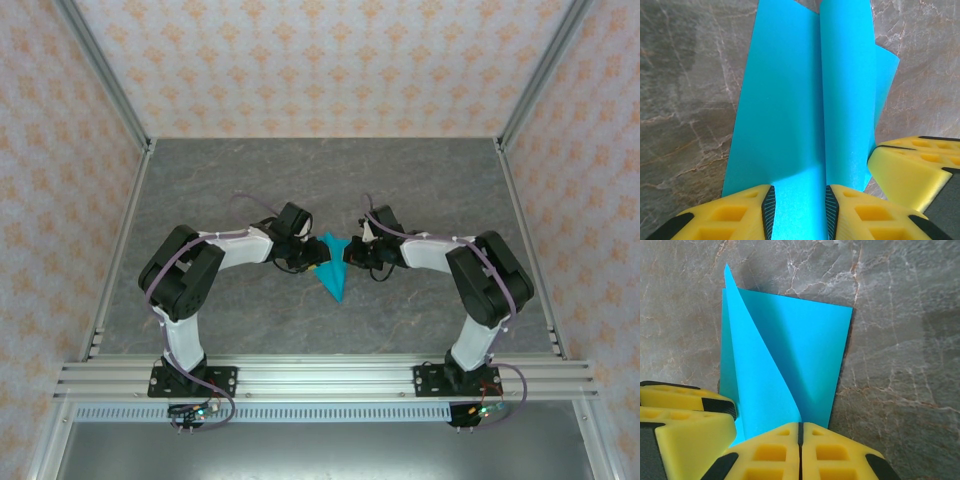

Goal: Fold a paper plane with a square sheet of paper (fold left side to right side)
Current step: Fourth fold the wing at the center of the table.

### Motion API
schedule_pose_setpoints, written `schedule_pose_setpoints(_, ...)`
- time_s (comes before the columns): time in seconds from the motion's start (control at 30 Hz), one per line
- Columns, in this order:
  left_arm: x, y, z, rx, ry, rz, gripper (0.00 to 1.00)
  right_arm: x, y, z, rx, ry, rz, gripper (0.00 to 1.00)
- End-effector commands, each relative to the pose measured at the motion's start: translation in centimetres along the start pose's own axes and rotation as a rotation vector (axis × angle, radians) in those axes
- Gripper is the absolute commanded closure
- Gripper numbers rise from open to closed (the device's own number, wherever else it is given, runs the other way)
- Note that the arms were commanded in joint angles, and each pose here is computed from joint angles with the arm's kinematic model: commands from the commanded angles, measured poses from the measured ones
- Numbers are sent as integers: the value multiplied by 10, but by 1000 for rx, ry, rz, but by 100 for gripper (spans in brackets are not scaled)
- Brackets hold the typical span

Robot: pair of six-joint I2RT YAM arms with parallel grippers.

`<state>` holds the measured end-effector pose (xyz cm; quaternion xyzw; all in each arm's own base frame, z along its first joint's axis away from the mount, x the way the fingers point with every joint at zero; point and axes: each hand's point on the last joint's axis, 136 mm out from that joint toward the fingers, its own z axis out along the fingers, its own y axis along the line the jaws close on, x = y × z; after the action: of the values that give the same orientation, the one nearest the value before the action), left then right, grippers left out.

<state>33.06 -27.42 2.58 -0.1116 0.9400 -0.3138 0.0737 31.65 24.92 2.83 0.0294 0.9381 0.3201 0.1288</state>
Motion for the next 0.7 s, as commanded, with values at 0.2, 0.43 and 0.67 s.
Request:
schedule_pose_setpoints(0.2, 1, -4, 3, -7, 6, 14, 65, 2, -13, 7, 48, 24, -4, 93)
schedule_pose_setpoints(0.43, -1, -10, -3, 7, -5, 27, 65, 6, -22, 9, 89, 44, -2, 93)
schedule_pose_setpoints(0.67, -9, -24, -31, 0, -66, 80, 65, 10, -29, 11, 115, 64, -2, 93)
